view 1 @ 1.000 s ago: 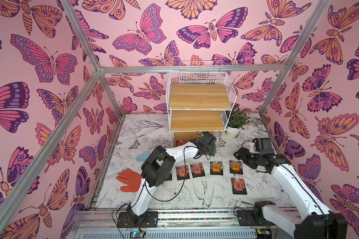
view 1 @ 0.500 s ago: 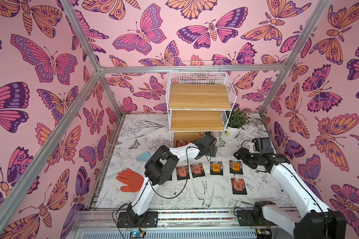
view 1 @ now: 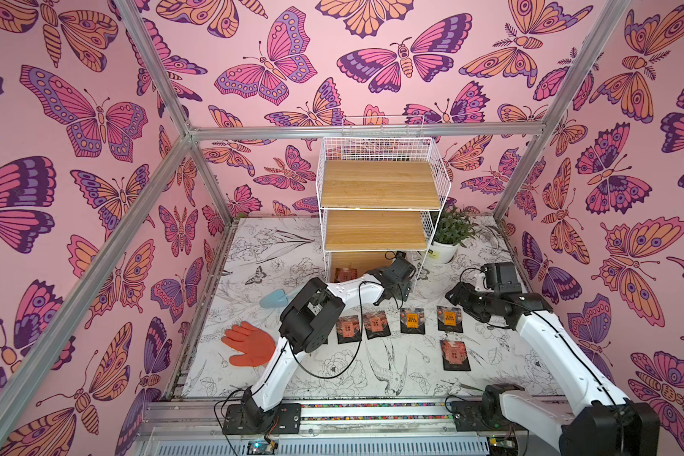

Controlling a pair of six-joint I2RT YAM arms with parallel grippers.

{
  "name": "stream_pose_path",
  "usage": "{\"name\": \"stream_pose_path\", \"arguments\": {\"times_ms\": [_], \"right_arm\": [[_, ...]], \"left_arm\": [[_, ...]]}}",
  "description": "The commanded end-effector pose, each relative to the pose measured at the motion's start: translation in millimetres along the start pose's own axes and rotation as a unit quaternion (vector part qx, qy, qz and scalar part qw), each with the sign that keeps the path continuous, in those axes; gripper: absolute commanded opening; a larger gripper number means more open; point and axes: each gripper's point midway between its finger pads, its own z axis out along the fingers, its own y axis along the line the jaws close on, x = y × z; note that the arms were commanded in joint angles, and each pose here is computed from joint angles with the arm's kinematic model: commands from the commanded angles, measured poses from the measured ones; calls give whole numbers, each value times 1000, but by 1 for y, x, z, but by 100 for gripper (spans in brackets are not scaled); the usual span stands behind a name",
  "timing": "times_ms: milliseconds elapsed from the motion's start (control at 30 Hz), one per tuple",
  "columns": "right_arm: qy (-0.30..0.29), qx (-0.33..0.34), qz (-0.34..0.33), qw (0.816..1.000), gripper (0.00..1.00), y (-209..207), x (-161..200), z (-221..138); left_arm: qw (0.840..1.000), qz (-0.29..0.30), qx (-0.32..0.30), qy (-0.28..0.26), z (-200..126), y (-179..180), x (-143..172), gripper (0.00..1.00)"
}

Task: Remove the tea bags from the shelf
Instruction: Pick up the tea bag from the shelf.

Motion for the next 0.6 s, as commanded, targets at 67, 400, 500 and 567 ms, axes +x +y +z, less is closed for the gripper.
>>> {"name": "stream_pose_path", "arguments": {"times_ms": [67, 400, 500, 567], "right_arm": [[-13, 0, -9, 1000, 72, 3, -7, -10], [-16, 1, -9, 1000, 72, 2, -7, -12], [-18, 0, -9, 1000, 72, 3, -8, -13], [-20, -1, -10, 1000, 72, 3, -8, -14]], "left_arm": [[994, 26, -24, 99, 25, 11, 63, 69], [996, 15, -38, 73, 5, 15, 42, 28], [997, 3, -39, 59, -9, 18, 30, 14], [998, -4, -39, 51, -19, 19, 24, 10]]}}
